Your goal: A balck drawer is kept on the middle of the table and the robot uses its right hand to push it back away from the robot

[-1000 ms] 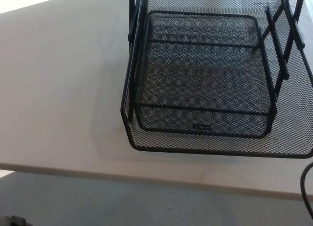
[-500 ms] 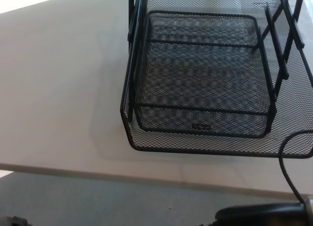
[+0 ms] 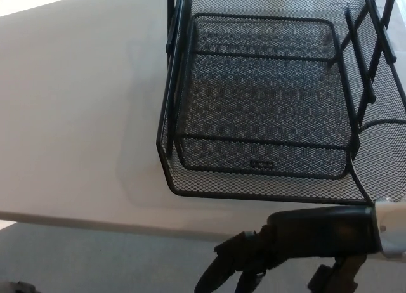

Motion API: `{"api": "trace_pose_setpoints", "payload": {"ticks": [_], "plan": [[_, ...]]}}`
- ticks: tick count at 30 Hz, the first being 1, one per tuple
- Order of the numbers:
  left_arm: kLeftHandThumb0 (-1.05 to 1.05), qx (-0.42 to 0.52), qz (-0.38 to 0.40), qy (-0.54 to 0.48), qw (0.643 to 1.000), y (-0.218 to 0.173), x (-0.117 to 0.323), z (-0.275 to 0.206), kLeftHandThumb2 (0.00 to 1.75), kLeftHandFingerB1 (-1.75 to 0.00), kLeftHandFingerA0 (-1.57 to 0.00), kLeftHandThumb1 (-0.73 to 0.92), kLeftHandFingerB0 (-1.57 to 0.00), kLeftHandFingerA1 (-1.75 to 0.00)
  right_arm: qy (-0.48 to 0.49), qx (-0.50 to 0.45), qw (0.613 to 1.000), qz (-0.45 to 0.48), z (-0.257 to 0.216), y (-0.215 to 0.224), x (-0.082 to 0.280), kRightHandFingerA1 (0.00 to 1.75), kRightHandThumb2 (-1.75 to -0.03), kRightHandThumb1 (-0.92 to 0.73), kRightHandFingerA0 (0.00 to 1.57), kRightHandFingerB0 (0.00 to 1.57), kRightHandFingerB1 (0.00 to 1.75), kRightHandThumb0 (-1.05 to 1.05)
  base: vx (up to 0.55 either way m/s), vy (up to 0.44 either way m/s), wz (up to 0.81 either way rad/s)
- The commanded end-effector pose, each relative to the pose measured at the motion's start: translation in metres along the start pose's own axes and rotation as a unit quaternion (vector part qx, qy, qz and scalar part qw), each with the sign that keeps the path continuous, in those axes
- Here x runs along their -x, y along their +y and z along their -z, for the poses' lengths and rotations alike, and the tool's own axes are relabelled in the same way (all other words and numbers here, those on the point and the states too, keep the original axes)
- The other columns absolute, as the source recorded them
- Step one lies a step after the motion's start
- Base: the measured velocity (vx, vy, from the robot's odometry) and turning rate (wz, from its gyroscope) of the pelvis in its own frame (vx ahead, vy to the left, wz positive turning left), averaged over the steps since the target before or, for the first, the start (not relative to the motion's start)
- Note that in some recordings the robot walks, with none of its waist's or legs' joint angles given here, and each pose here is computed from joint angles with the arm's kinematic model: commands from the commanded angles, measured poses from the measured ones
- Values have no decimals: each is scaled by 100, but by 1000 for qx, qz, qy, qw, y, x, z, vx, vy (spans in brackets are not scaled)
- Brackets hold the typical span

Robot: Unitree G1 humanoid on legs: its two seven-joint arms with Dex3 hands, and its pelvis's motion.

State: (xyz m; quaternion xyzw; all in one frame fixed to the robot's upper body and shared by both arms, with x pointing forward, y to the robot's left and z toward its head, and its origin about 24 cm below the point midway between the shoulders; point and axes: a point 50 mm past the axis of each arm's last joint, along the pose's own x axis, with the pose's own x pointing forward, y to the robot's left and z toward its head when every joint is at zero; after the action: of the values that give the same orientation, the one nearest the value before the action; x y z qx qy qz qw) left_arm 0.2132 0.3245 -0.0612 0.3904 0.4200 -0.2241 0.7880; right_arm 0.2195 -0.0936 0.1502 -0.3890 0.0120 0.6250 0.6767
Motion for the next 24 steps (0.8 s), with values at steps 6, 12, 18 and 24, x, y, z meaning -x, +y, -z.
{"api": "trace_pose_setpoints", "payload": {"ticks": [6, 12, 18, 24], "plan": [[-56, -9, 2, 4, 1000, 3, 3, 4, 63, -33, -47, 72, -32, -38, 71, 1, 997, 17, 17, -19, -10, 39, -63, -81, 39, 29, 33, -54, 0, 0, 0], [-56, -9, 1, 6, 1000, 2, 2, 3, 62, -33, -47, 72, -31, -38, 97, 1, 995, 28, 22, -35, -12, 55, -100, -64, 35, 17, 45, -52, 0, 0, 0], [-56, -9, 1, 5, 1000, 1, 2, 3, 62, -33, -48, 71, -33, -38, 106, 4, 994, 31, 23, -47, -16, 55, -99, -63, 34, 18, 45, -52, 0, 0, 0], [-56, -9, 2, 5, 1000, 1, 2, 3, 63, -33, -48, 71, -33, -38, 104, 5, 994, 35, 22, -59, -24, 54, -98, -64, 33, 19, 45, -55, 0, 0, 0]]}}
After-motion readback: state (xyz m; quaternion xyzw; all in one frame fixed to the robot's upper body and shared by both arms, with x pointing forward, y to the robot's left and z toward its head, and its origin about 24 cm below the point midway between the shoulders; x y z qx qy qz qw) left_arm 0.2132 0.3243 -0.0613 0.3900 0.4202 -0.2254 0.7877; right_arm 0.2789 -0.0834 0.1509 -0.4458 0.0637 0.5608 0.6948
